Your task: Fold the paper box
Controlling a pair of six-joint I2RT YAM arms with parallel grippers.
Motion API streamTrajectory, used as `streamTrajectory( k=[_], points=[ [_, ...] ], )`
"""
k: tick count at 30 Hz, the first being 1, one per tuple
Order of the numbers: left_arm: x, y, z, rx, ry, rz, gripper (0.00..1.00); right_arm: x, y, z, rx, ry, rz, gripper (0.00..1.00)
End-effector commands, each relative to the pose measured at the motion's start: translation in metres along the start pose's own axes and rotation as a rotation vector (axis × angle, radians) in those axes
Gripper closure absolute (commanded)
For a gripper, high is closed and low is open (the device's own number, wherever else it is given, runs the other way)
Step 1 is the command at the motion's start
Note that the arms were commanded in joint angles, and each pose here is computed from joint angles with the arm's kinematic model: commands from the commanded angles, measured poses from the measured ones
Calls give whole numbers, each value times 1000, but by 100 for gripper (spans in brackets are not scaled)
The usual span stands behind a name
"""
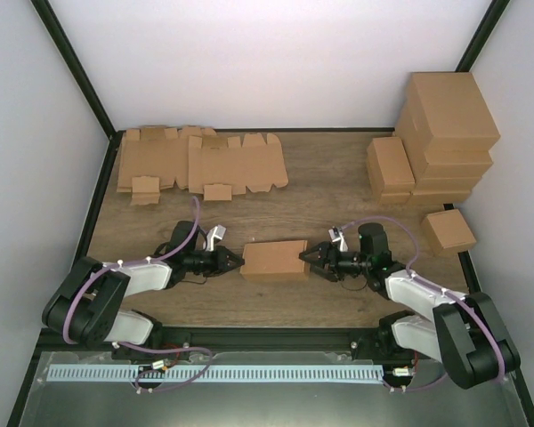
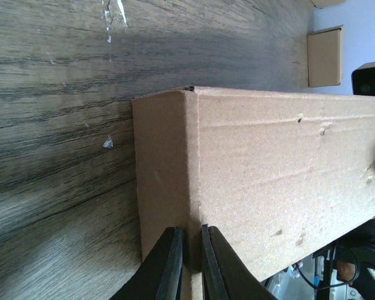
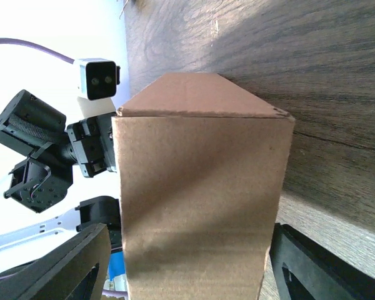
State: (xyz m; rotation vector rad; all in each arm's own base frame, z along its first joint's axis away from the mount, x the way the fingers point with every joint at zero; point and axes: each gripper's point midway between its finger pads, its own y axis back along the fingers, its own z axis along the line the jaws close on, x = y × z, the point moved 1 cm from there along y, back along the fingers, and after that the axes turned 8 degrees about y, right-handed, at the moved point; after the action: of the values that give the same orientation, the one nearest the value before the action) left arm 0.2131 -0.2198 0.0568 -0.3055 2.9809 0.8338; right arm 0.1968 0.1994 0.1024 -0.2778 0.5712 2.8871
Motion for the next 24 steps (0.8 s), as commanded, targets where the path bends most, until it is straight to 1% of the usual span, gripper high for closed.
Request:
streamTrajectory(
  k=[1, 3, 7, 8, 9, 10, 11, 13, 14, 15, 16, 17, 19, 21, 22, 24],
  points=[
    [12, 0, 24, -69, 36, 21, 90, -2, -2, 6, -31, 20, 4, 28],
    [12, 0, 24, -69, 36, 20, 90, -2, -4, 8, -35, 26, 10, 30],
    [12, -1, 23, -65, 36, 25, 90, -3, -7, 9, -38, 26, 18, 47],
    [12, -1, 22, -61, 34, 27, 89, -4, -8, 9, -39, 26, 17, 48],
    [12, -1, 20, -53, 30, 28, 86, -4, -8, 10, -38, 25, 17, 48],
    [12, 0, 16, -41, 24, 31, 80, -5, -7, 11, -36, 26, 15, 51],
    [10, 1, 9, -21, 12, 34, 71, -6, -7, 11, -28, 27, 10, 54],
    [6, 6, -11, 28, -19, 31, 45, -12, -4, 14, -9, 31, -16, 56],
    [2, 10, -22, 43, -39, 18, 36, -16, -2, 17, 0, 36, -34, 56],
    [-3, 17, -36, 57, -66, -4, 30, -20, 0, 20, 9, 38, -56, 57],
    [-9, 24, -48, 61, -87, -33, 25, -25, 3, 22, 24, 34, -83, 58],
    [-16, 34, -62, 56, -138, -76, 20, -31, 7, 25, 36, 27, -118, 59],
    [-31, 58, -92, 27, -211, -180, 10, -46, 18, 29, 67, -3, -218, 59],
    [-42, 88, -116, -21, -262, -291, 5, -62, 31, 35, 71, -34, -329, 59],
    [-46, 101, -126, -37, -284, -337, 3, -72, 40, 39, 76, -47, -402, 61],
    [-49, 121, -144, -46, -317, -394, 1, -90, 58, 49, 65, -63, -532, 69]
  ],
)
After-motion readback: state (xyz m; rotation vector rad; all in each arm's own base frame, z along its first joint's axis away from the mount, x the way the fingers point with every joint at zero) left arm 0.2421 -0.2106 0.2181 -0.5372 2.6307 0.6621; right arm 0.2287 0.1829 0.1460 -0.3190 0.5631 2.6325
